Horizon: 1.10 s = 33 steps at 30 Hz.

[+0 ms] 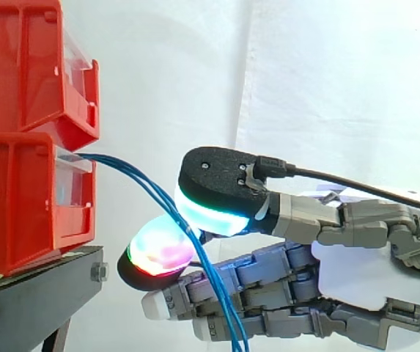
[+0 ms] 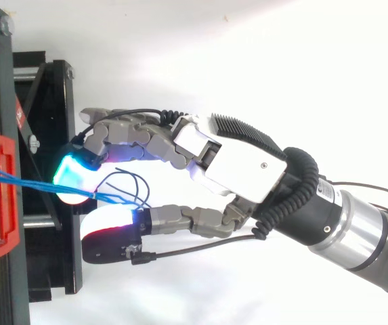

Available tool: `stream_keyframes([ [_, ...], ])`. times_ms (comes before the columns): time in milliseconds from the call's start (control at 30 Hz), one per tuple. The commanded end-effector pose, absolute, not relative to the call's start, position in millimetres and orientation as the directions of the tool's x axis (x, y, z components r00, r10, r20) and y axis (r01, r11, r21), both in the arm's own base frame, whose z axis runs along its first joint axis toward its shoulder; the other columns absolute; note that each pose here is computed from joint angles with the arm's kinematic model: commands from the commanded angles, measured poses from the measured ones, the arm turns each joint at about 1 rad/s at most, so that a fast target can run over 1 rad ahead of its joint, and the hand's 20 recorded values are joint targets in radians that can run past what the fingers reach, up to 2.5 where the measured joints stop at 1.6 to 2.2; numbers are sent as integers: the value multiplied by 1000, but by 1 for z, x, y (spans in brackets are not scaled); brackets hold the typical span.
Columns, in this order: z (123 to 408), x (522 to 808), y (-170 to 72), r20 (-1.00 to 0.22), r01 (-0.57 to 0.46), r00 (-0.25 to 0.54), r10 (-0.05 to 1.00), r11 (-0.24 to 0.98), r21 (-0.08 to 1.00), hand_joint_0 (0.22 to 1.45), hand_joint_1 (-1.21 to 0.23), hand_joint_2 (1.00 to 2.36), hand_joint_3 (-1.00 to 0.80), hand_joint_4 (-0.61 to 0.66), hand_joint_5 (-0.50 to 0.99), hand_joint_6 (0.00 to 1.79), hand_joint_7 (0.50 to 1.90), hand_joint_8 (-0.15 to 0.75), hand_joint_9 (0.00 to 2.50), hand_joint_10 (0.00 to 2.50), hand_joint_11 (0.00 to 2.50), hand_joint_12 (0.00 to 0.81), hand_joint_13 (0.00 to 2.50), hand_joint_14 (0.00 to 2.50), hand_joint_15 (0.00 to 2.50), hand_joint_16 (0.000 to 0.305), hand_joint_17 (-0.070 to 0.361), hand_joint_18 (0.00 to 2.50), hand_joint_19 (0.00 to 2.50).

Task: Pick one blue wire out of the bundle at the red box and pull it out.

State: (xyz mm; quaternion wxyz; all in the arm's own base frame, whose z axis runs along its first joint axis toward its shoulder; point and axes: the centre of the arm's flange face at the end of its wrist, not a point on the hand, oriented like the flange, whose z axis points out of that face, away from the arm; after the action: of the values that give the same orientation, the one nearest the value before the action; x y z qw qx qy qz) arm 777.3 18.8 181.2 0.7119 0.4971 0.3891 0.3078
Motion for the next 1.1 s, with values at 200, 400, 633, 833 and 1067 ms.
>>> stream_keyframes([
  [200, 182, 778, 19, -247, -52, 508, 825, 316, 948, 621, -656, 1013, -291, 278, -80, 501, 1203, 274, 692, 11, 274, 348, 304, 6, 151, 56, 127, 144, 299],
  [400, 181, 777, 19, -248, -51, 507, 826, 316, 947, 622, -624, 1014, -290, 347, -76, 502, 1140, 268, 716, 10, 262, 347, 311, 6, 150, 56, 127, 151, 311],
  [633, 183, 778, 17, -246, -53, 509, 825, 316, 947, 615, -601, 1013, -303, 376, -78, 503, 1068, 265, 738, 10, 245, 349, 325, 7, 162, 56, 127, 152, 312],
  [833, 181, 777, 16, -250, -48, 509, 824, 317, 947, 633, -578, 1014, -274, 391, -73, 504, 1041, 263, 786, 9, 240, 347, 345, 7, 157, 56, 127, 171, 324],
  [1067, 183, 778, 15, -233, -59, 510, 828, 303, 951, 648, -609, 1015, -237, 336, -69, 503, 1113, 264, 804, 11, 287, 345, 369, 7, 166, 56, 125, 197, 337],
])
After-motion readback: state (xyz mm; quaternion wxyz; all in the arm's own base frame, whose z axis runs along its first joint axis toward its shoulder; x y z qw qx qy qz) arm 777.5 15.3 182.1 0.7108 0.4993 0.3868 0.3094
